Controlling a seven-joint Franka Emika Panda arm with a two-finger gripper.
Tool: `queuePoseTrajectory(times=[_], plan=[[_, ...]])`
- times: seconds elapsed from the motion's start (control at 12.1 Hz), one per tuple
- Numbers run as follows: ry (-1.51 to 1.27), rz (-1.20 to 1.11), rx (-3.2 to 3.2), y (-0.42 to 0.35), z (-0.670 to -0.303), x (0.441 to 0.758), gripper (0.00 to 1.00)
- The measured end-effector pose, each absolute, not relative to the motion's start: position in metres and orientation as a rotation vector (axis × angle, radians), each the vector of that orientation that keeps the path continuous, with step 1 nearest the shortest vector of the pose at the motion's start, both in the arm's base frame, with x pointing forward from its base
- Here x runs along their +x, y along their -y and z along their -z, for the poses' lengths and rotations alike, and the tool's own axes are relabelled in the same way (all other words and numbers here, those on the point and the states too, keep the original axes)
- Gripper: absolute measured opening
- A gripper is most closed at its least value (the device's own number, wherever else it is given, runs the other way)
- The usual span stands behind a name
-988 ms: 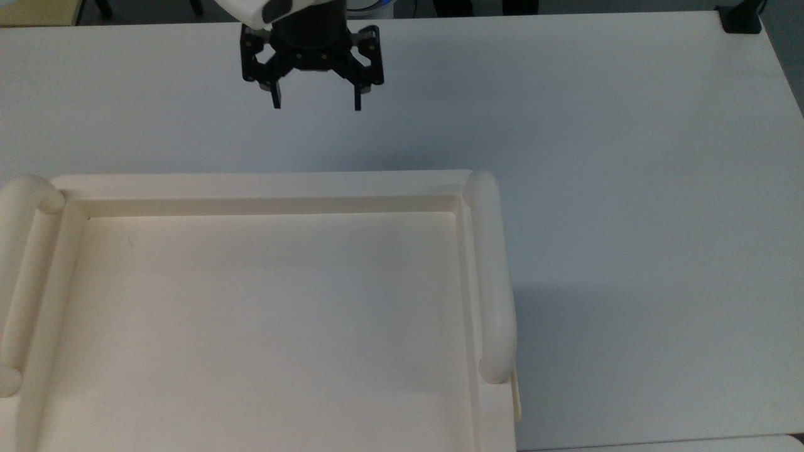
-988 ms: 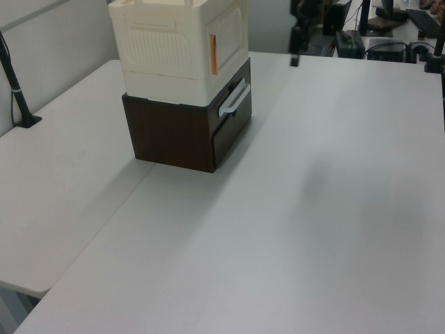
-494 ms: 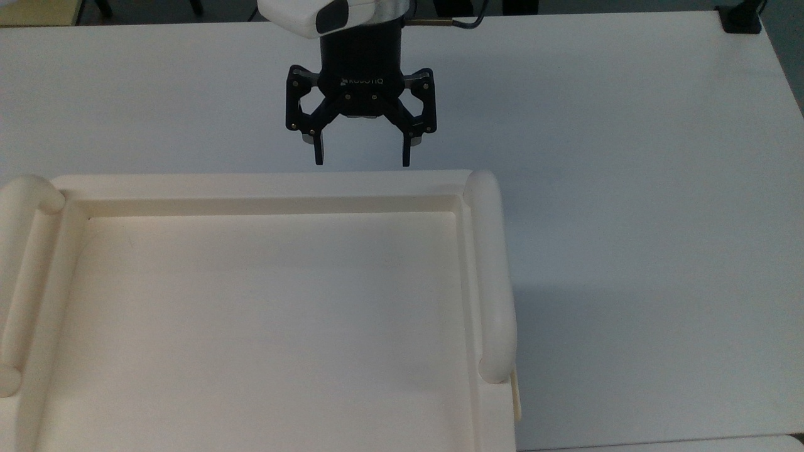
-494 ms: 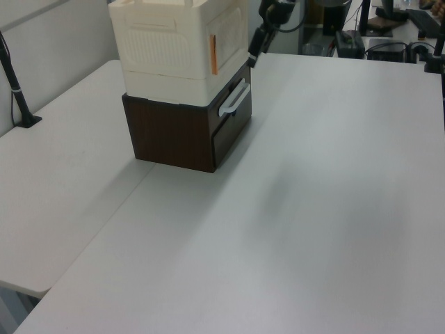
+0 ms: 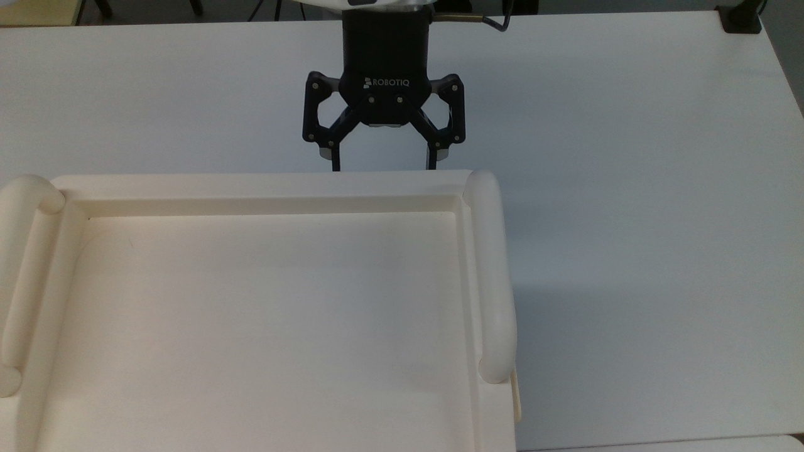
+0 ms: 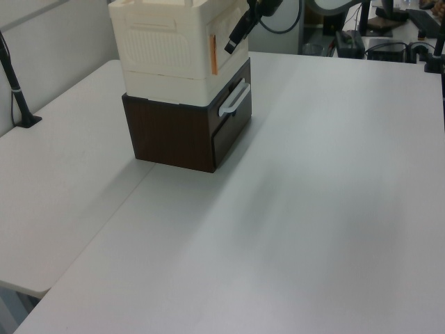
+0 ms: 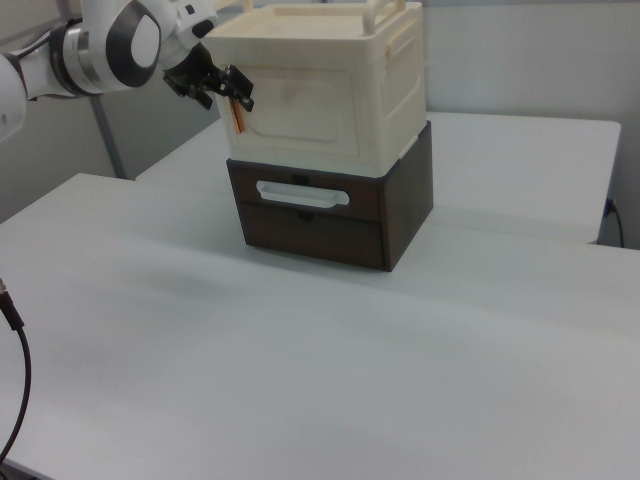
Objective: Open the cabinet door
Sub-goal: 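Move the gripper down to the orange handle edge of the cabinet door, then hook the door edge and pull it outward, swinging it open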
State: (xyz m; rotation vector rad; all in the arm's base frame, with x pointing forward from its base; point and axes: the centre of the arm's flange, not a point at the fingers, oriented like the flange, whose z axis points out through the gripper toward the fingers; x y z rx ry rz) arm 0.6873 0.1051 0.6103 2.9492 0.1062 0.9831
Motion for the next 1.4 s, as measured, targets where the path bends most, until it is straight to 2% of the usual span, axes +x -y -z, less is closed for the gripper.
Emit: queuePoseTrajectory(times=[0.49,0.66,0.74,0.99,1.07,1.24,1.4], plan=[[-0.160,-1.162,2.909,-0.126,-0.608,0.701,1.00],[-0.188,-1.182,2.874,-0.127,-0.603,0.704,0.97],[-0.201,-1.177,2.861,-0.128,-0.600,0.706,0.93],[-0.216,-1.169,2.848,-0.129,-0.597,0.706,0.53],[-0.218,-1.169,2.848,-0.130,-0.597,0.706,0.49],[-0.212,-1.170,2.846,-0.128,-0.598,0.706,0.29],[-0.207,-1.170,2.852,-0.131,-0.598,0.705,0.17]])
